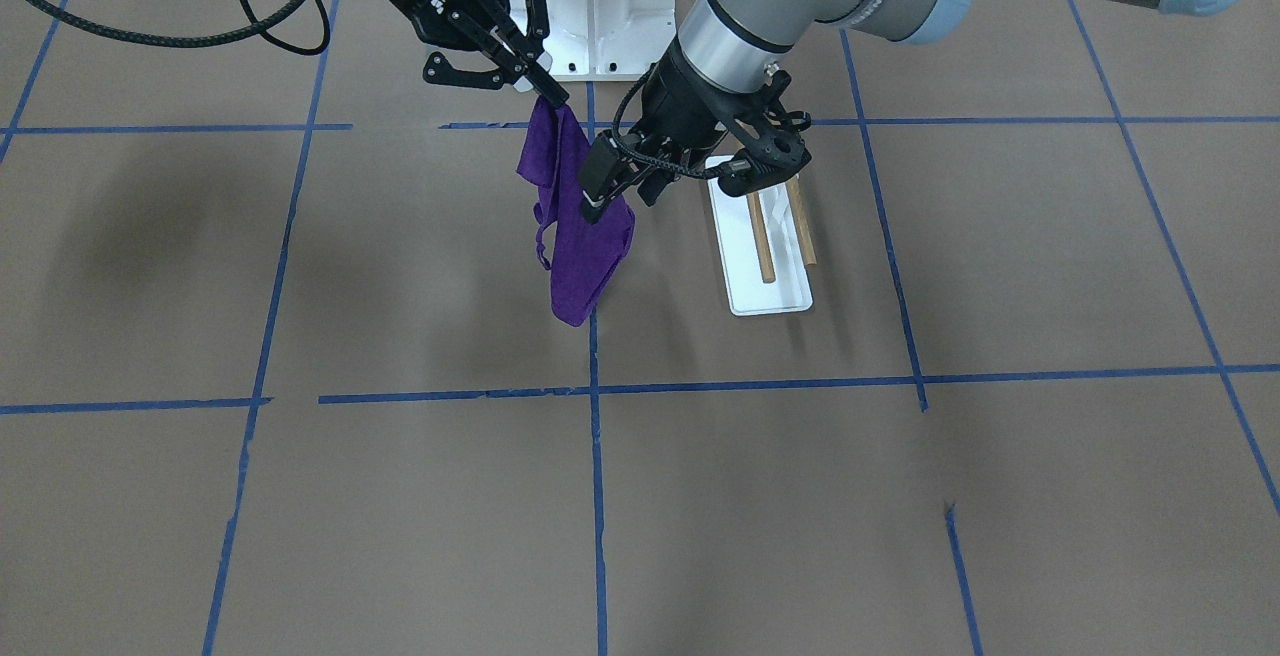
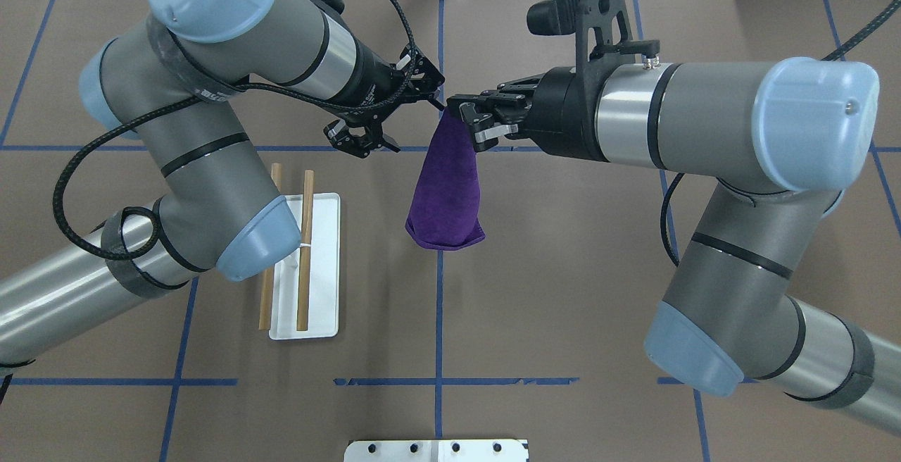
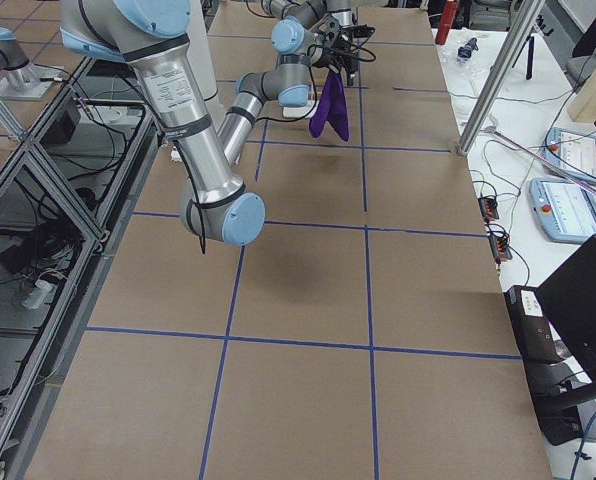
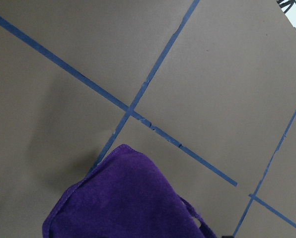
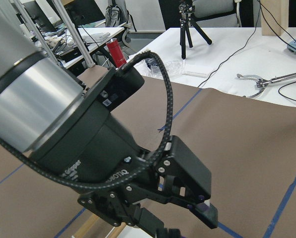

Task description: Hang towel on rack

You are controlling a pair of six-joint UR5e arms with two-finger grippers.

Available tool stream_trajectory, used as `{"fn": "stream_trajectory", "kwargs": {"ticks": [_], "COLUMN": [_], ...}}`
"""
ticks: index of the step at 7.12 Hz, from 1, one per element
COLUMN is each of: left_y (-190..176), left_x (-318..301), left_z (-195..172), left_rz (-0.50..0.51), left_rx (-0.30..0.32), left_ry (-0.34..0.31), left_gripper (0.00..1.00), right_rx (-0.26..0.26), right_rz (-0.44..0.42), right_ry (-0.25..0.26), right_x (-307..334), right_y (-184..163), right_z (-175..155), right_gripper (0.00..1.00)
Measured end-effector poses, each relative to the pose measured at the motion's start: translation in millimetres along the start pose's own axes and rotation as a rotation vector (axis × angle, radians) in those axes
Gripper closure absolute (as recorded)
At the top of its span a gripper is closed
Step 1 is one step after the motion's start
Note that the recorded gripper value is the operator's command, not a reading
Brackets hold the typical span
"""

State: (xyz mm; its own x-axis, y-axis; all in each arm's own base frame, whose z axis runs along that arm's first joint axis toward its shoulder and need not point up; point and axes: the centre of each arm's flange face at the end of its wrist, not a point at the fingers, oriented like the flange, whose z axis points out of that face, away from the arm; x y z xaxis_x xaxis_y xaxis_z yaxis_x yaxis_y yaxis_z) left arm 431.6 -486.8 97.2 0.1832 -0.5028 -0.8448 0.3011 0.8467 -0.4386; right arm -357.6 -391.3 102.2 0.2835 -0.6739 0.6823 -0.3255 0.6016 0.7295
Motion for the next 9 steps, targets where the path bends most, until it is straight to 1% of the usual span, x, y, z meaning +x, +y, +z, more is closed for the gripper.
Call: {"fn": "stream_trajectory", "kwargs": {"ticks": [3,4,5,6,7,8,9], "left_y": [3.9,8.9,14.7,18.3,20.2,21.1,22.3], "left_x": [-1.7,-2.3,-3.0,-4.1,-6.3,-9.2,-11.2], "left_z": [5.1,7.4,10.1,12.7,15.6,18.5,20.7], "left_rz": [0.016,0.022,0.028,0.031,0.031,0.03,0.031], "left_rx": [-0.011,-0.02,-0.029,-0.034,-0.036,-0.036,-0.038], "left_ry": [-0.006,-0.007,-0.008,-0.01,-0.014,-0.019,-0.023], "left_gripper": [0.19,0.29,0.47,0.5,0.63,0.67,0.74], "right_rx": [-0.01,-0.01,-0.01,-0.01,-0.01,-0.009,-0.009], "right_rz": [-0.15,-0.173,-0.182,-0.185,-0.187,-0.188,-0.189], "right_ry": [-0.044,-0.058,-0.068,-0.073,-0.076,-0.077,-0.078], "right_x": [-17.0,-22.5,-26.8,-29.1,-30.2,-30.7,-31.3], "right_y": [-0.3,-1.3,-1.2,-0.8,-1.1,-1.3,-1.7], "right_z": [3.8,4.6,5.8,6.4,6.6,6.7,7.1], "right_gripper": [1.0,1.0,1.0,1.0,1.0,1.0,1.0]}}
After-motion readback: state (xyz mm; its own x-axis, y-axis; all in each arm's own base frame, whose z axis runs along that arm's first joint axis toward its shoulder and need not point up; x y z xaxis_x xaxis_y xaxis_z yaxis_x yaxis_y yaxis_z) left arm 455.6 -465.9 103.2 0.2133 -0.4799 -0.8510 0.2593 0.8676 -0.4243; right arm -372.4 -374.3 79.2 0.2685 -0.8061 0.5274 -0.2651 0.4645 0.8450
